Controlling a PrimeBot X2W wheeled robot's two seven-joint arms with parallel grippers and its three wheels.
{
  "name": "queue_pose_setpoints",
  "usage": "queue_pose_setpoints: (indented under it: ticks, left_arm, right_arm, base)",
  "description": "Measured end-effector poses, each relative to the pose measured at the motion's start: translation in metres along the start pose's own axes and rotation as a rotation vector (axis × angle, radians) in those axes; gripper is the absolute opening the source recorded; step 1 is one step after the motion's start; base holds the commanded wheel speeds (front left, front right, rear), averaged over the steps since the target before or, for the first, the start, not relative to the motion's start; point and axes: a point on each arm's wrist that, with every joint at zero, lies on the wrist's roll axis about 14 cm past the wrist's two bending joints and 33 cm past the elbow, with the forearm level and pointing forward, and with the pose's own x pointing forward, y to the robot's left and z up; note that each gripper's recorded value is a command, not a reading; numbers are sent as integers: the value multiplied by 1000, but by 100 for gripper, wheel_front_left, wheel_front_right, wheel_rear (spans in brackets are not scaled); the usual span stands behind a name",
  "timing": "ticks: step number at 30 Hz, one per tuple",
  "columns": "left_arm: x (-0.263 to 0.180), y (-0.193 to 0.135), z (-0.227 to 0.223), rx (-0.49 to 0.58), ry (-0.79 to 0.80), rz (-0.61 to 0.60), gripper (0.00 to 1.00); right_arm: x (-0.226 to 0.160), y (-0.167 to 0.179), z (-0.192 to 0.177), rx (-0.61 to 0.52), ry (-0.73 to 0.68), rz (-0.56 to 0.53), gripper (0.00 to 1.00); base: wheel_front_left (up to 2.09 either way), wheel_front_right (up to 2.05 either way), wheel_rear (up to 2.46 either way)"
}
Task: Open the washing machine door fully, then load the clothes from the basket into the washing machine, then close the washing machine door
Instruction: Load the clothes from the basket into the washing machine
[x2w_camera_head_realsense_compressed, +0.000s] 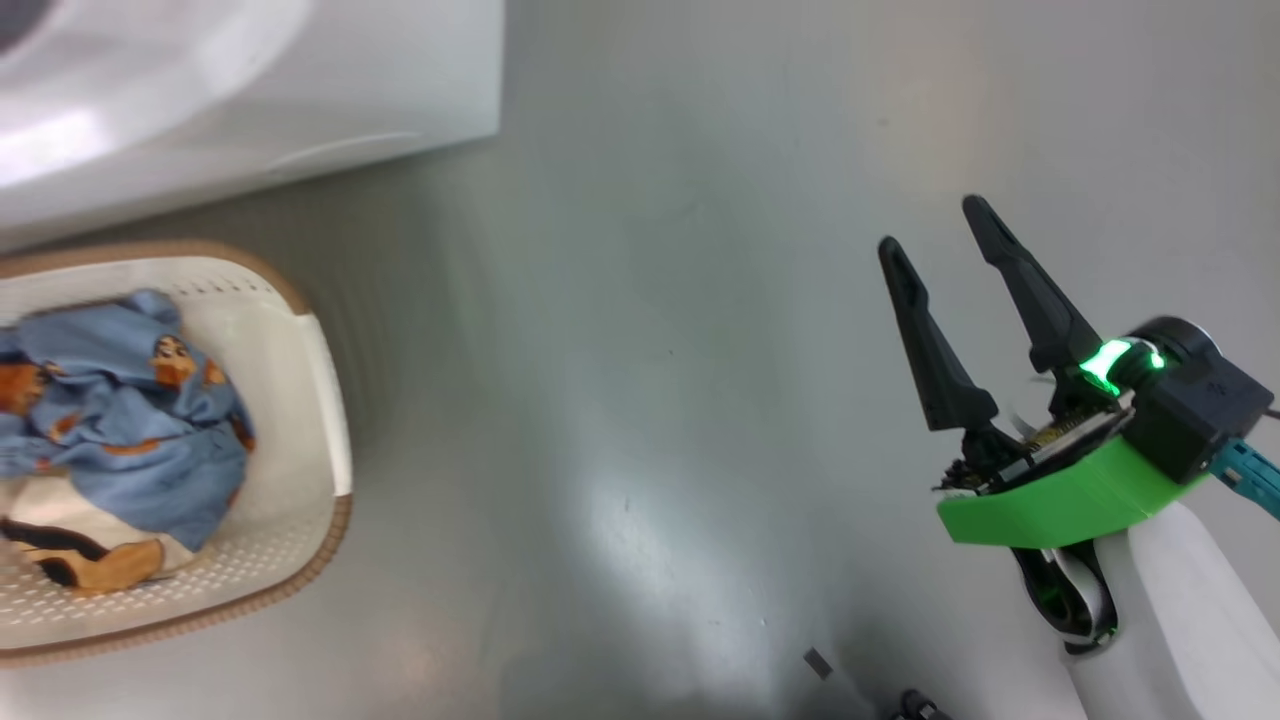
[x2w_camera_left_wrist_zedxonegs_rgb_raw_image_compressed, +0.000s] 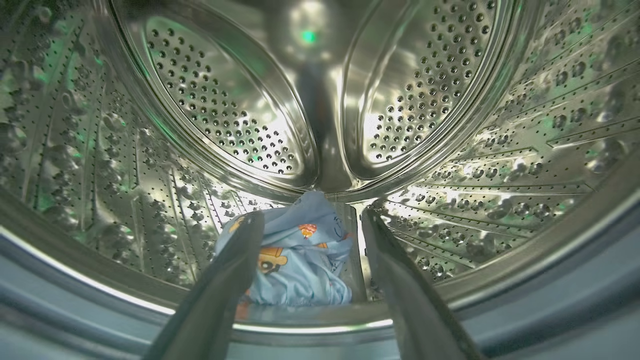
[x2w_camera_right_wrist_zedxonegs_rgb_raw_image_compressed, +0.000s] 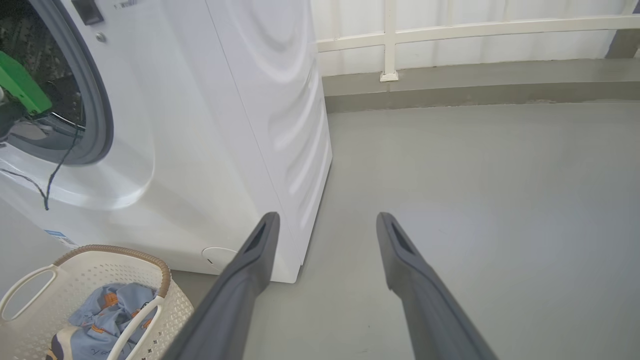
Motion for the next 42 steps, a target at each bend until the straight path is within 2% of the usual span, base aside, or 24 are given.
queue_pose_setpoints:
  ticks: [10,24,32,42]
  left_arm:
    - [-87,10,19,9,-33,40,100]
    - [-201,13,28,-7,14,72,100]
    - [-253,14,34,-1,39,74,100]
    - [-304,-6,42,-33,47,22,100]
  right_arm:
    - [-19,8,20,-5,-29,7,100]
    - [-46,18,43,-28,-66,14,100]
    - [-69,20,51,-28,-76,-5,100]
    - [-98,32,63,-12,-106,-8,100]
  base:
    - [0,0,0]
    - [0,0,0]
    - [0,0,0]
    - [0,0,0]
